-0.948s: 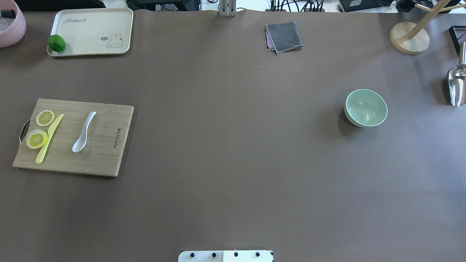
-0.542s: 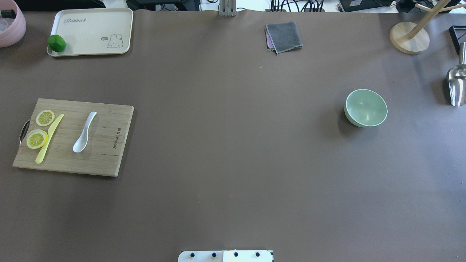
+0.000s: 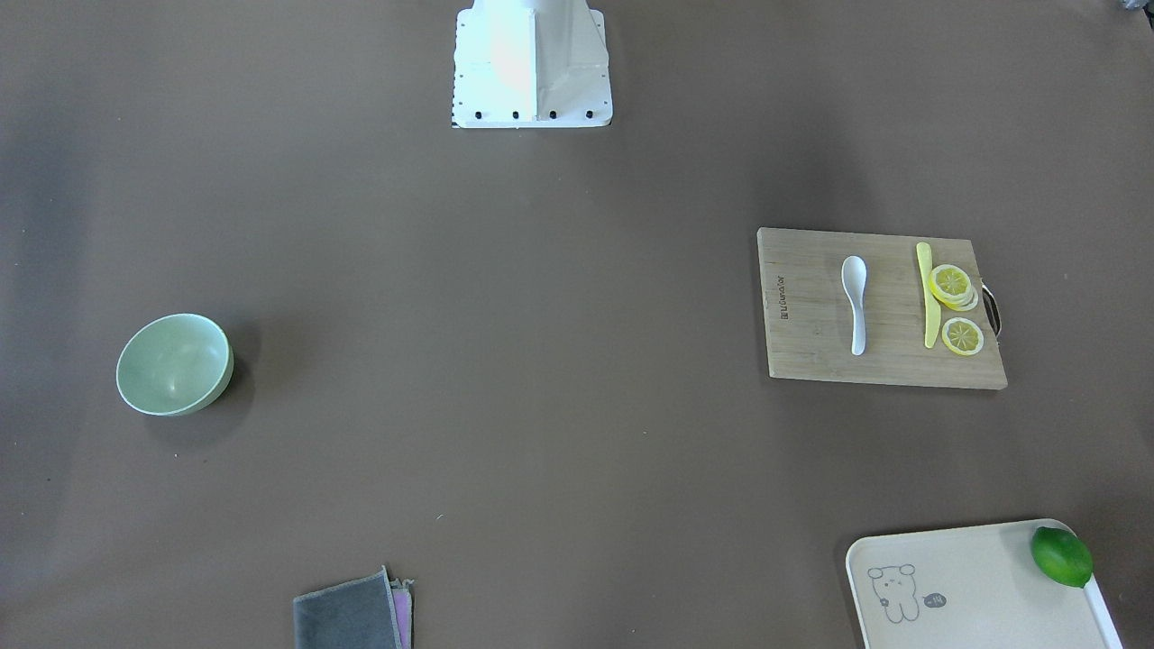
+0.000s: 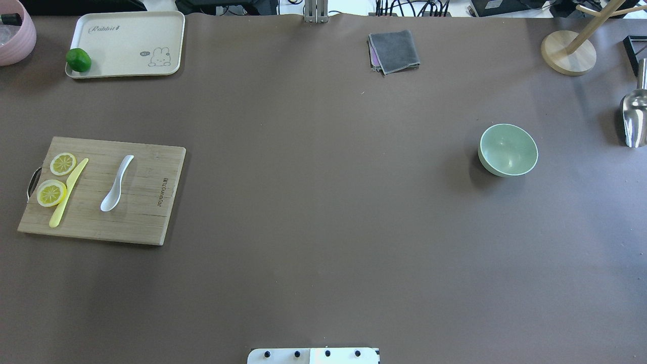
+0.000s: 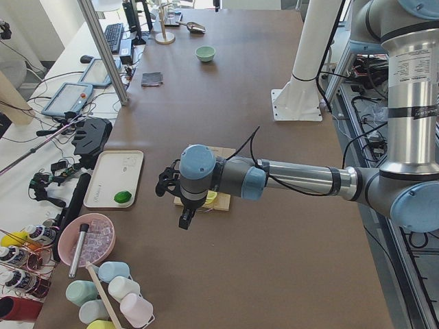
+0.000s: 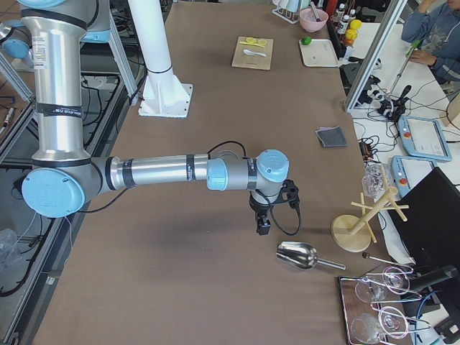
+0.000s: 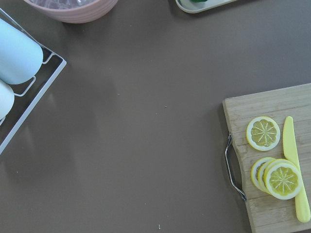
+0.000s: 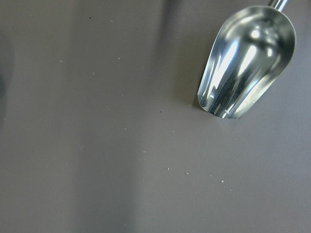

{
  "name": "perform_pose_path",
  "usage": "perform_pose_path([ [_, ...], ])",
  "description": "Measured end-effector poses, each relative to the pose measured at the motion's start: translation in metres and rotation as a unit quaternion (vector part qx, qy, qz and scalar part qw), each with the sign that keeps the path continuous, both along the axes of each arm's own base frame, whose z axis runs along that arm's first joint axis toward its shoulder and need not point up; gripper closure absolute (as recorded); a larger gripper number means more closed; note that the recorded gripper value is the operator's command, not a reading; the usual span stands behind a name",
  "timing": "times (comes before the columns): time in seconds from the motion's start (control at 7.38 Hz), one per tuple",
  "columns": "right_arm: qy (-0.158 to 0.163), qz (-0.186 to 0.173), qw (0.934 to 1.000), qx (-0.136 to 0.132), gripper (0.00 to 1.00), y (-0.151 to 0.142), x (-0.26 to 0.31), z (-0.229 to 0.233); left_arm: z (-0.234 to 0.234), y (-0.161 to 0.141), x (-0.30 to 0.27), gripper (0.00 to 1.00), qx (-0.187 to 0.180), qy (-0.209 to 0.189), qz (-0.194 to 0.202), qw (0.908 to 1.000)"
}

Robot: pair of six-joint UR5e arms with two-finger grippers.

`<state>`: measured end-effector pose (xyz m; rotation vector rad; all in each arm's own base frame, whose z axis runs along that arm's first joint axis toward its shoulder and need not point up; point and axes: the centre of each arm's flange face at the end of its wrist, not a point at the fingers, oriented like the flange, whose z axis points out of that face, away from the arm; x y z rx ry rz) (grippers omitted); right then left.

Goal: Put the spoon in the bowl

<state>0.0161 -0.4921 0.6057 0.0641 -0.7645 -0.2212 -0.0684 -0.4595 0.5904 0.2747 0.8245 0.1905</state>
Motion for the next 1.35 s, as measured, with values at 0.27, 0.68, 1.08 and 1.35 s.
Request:
perform_pose_path([
  [0.27,-0.002,0.002,1.0000,0.001,0.00,-0.003,-0.001,-0.003,-0.002,0.001,0.001,0.02,0.000,0.009,0.002,1.0000],
  [0.68,-0.021,0.014,0.9997,-0.003,0.00,-0.009,-0.004,-0.011,-0.007,-0.001,0.003,0.02,0.000,0.016,0.000,0.9999],
  [1.08,-0.035,0.013,0.9965,0.075,0.00,-0.014,-0.005,-0.002,-0.021,-0.013,0.033,0.02,-0.016,0.029,-0.012,0.9994],
  [1.35,-0.046,0.016,0.9936,0.102,0.00,-0.017,-0.014,0.001,-0.041,-0.021,0.082,0.03,-0.049,0.053,-0.044,0.9964],
])
